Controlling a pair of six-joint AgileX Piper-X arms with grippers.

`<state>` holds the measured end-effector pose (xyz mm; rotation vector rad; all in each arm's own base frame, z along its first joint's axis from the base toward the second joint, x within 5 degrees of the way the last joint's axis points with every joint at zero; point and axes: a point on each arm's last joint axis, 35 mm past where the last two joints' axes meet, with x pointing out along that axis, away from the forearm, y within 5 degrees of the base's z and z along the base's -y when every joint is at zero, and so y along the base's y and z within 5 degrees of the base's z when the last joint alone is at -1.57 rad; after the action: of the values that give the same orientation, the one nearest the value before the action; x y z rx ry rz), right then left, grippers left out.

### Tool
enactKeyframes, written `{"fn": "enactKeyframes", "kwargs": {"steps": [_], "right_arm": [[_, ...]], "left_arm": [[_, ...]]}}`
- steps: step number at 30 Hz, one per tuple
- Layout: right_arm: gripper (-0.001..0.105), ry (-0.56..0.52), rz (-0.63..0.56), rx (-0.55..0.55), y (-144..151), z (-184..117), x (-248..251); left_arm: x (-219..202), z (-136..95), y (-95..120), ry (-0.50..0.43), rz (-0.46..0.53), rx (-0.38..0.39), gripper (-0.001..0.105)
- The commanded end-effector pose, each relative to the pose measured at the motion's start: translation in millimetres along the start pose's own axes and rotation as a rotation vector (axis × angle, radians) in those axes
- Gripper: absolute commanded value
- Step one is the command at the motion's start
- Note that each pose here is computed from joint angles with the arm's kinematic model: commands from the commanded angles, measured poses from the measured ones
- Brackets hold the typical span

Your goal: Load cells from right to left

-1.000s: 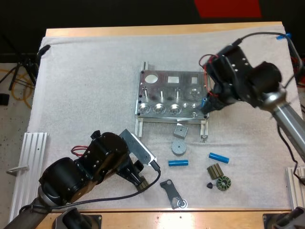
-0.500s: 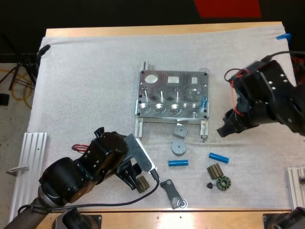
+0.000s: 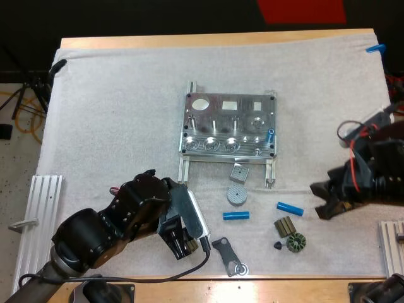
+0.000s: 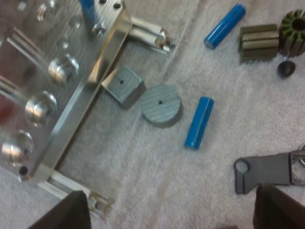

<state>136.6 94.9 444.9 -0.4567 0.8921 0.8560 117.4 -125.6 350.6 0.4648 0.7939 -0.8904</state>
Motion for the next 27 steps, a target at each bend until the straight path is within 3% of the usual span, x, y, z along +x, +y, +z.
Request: {"fn": "enactKeyframes", "kwargs": {"steps": [1, 8, 15, 19, 27], "right_arm": [[0.044, -0.008, 0.040, 0.005, 4.3, -7.3, -3.0], [0.044, -0.033, 0.112, 0.004, 15.1, -30.5, -5.5], [0.044, -0.029, 0.112, 0.005, 17.7, -39.1, -4.5], [0.044, -0.029, 0.112, 0.005, 17.7, -39.1, -4.5], [0.044, -0.036, 0.110, 0.003, 17.4, -38.3, -4.5]], "left_arm": [[-3.1, 3.0, -1.0, -0.030, -0.008, 0.038, 0.069], [-3.2, 4.3, -0.7, -0.043, -0.004, 0.146, 0.069], [-2.4, 7.0, -0.4, -0.062, -0.002, 0.148, 0.069], [3.6, 8.6, -1.6, -0.053, -0.059, 0.147, 0.069], [48.1, 14.9, 1.5, 0.088, -0.130, 0.144, 0.069]]}}
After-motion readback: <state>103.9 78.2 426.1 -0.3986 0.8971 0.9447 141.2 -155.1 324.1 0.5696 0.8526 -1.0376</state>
